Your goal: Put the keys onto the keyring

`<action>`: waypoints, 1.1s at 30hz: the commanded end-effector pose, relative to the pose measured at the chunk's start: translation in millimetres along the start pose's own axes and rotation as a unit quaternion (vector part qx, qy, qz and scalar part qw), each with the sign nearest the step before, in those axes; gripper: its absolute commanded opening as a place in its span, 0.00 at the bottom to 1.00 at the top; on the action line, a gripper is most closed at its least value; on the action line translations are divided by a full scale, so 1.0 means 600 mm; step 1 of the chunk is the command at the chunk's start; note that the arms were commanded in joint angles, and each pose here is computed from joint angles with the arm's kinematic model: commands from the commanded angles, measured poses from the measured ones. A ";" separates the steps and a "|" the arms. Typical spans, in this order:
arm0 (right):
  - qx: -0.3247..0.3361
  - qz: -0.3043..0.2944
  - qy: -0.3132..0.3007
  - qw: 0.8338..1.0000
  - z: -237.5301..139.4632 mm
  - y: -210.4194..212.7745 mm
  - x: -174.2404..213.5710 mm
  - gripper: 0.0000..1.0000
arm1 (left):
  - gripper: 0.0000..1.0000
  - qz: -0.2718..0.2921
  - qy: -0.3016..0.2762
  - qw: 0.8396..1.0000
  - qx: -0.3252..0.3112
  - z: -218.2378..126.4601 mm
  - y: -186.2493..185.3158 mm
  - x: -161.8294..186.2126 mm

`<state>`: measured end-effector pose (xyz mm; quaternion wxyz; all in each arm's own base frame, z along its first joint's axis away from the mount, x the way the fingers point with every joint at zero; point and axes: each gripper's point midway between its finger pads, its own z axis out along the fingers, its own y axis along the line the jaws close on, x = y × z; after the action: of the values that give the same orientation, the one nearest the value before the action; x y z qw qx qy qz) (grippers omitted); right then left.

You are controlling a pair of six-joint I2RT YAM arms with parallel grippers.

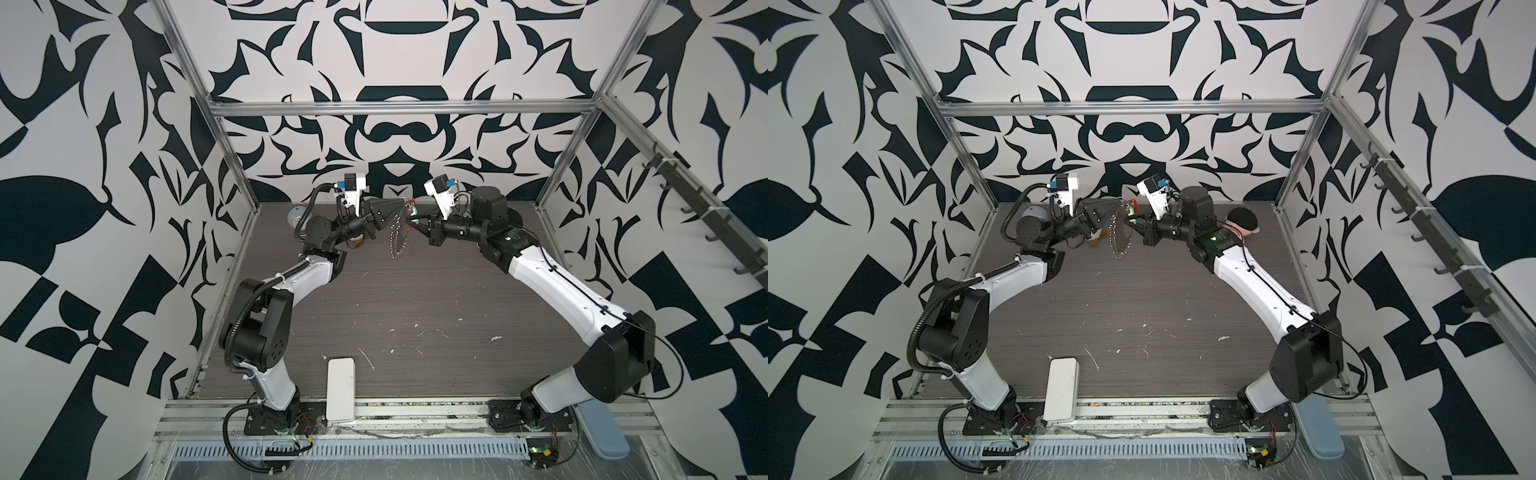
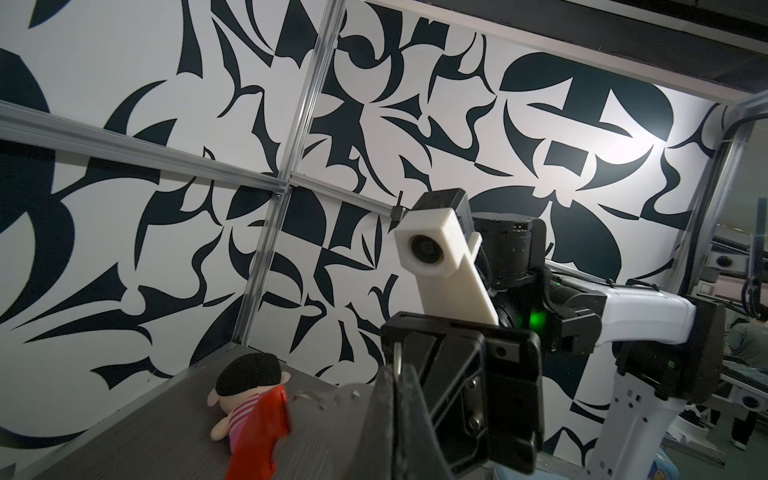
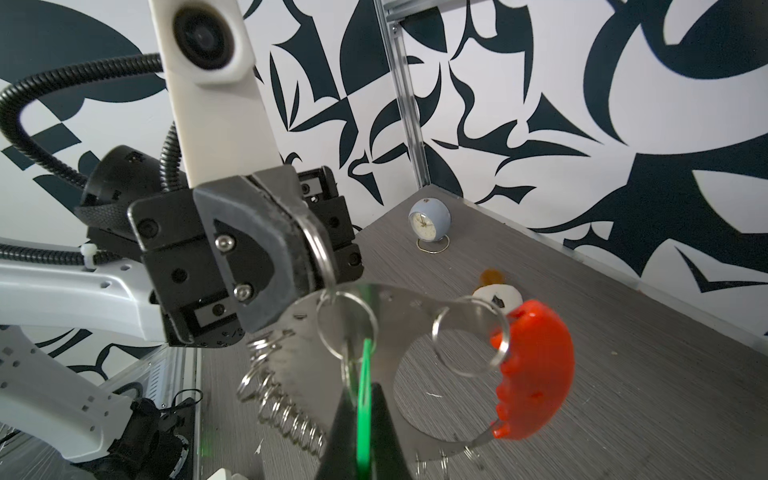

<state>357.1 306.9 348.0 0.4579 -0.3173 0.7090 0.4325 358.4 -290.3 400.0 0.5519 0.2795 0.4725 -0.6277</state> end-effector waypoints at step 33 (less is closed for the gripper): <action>0.050 -0.027 -0.026 0.998 -0.061 0.000 0.008 0.16 | 0.00 0.030 -0.013 0.999 -0.006 -0.016 -0.011 -0.010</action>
<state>346.8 283.6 328.6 0.4672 -0.3005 0.7269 0.4038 362.3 -288.3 381.6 0.5454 0.2743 0.4911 -0.6214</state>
